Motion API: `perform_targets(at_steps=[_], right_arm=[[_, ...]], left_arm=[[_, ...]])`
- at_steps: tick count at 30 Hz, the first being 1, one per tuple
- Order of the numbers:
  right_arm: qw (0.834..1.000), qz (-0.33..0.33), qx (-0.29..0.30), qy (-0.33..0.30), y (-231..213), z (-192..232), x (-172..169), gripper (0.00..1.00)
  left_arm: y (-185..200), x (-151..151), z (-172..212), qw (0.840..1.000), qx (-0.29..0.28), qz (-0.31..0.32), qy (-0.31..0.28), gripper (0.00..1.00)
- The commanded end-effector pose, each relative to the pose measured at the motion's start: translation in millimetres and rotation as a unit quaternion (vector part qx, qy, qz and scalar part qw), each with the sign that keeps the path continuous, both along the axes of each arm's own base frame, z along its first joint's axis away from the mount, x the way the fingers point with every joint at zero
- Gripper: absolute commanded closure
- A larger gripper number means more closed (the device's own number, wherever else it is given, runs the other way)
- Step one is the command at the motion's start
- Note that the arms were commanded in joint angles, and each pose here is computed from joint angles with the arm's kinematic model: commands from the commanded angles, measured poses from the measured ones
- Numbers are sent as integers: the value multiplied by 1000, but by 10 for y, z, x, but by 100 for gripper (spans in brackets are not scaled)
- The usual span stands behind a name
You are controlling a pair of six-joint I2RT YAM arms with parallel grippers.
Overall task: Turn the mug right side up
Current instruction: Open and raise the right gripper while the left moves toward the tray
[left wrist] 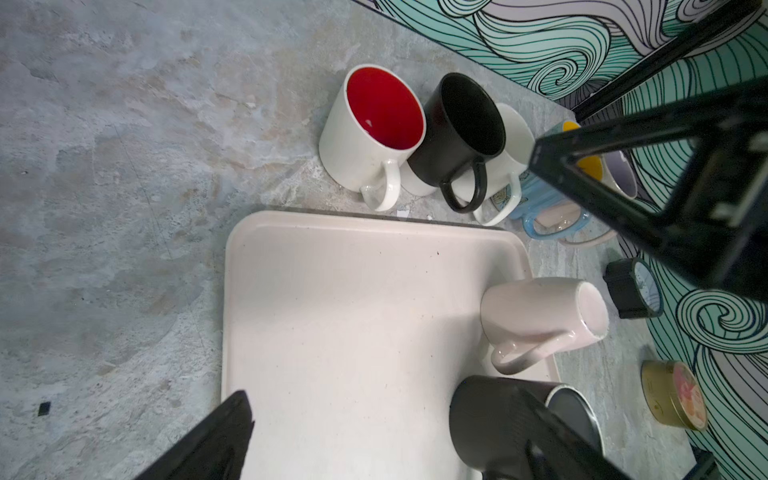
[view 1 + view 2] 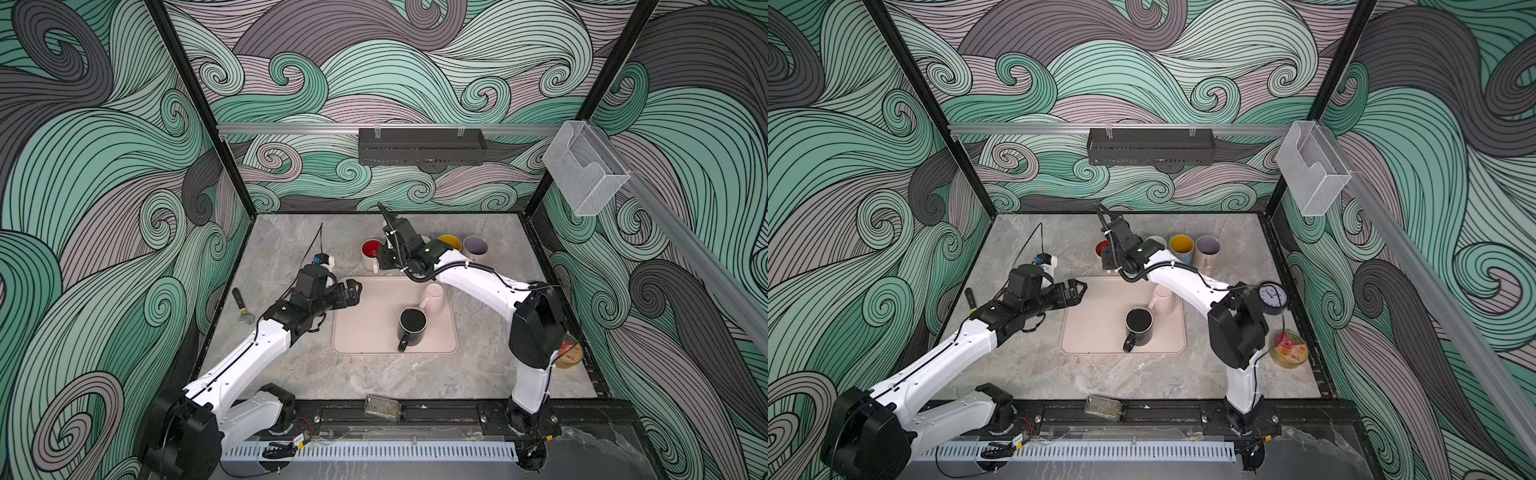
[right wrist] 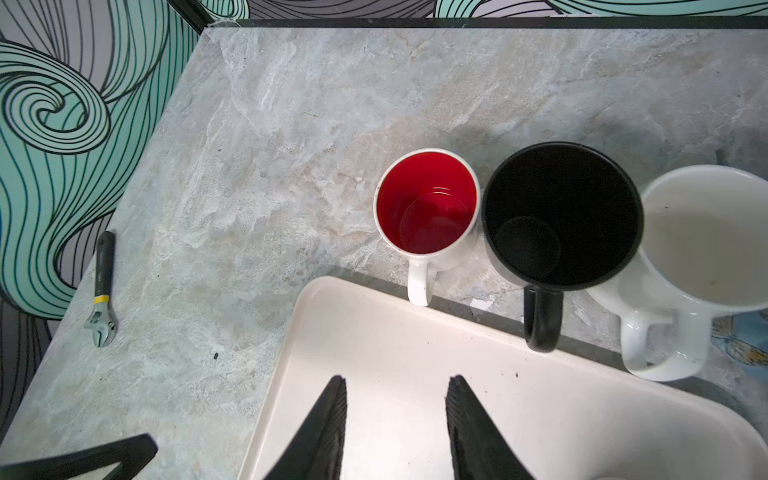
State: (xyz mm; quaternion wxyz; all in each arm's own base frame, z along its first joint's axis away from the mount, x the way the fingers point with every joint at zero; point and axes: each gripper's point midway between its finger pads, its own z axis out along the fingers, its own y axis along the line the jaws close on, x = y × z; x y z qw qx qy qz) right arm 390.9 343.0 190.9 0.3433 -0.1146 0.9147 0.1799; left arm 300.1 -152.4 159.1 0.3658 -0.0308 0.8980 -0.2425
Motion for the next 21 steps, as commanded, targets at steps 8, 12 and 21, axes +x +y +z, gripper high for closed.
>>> perform_targets(at_steps=[8, 12, 21], right_arm=[[998, 28, -47, 31, -455, 42, -433, 58], [998, 22, -58, 30, -641, 6, -532, 59], [996, -66, -34, 56, -1102, -147, -497, 60]], left_arm=[[-395, -259, 53, 994, 44, -95, 25, 6], [-597, -377, -62, 987, 72, -136, 41, 8], [-1058, -683, -244, 961, 142, -228, 63, 13]])
